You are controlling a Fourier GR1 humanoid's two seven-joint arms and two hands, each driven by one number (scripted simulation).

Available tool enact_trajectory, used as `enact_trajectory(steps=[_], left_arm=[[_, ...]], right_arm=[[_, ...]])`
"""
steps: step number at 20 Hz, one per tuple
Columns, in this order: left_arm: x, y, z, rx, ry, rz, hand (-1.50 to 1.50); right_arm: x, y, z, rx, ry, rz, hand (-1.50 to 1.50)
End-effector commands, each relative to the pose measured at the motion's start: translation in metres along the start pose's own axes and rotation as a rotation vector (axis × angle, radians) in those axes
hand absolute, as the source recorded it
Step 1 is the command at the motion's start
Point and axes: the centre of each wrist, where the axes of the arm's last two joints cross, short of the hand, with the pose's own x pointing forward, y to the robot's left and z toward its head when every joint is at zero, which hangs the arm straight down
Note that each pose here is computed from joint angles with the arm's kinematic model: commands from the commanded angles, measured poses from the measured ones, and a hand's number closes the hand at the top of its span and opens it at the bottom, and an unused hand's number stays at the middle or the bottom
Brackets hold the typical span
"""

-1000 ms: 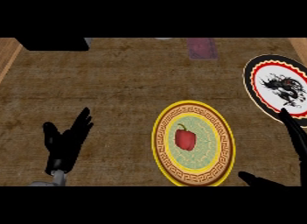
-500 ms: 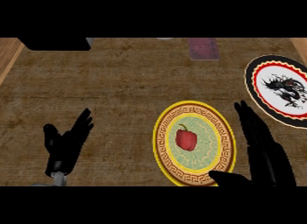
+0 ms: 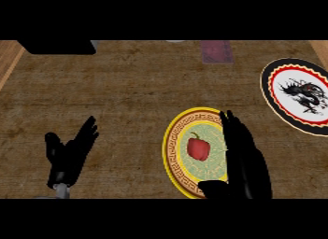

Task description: Pick the bell pepper from the plate and place it in the plate

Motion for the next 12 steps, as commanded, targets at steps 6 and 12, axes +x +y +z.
enact_trajectory(steps=[6, 12], left_arm=[[0.002, -0.003, -0.008, 0.018, 0.008, -0.006, 0.0], [0.005, -0.01, 0.0, -0.009, 0.005, 0.002, 0.0]], right_arm=[[0.023, 0.024, -0.014, 0.043, 0.012, -0.022, -1.5], [0.004, 0.058, -0.026, 0.021, 0.073, 0.087, -1.5]])
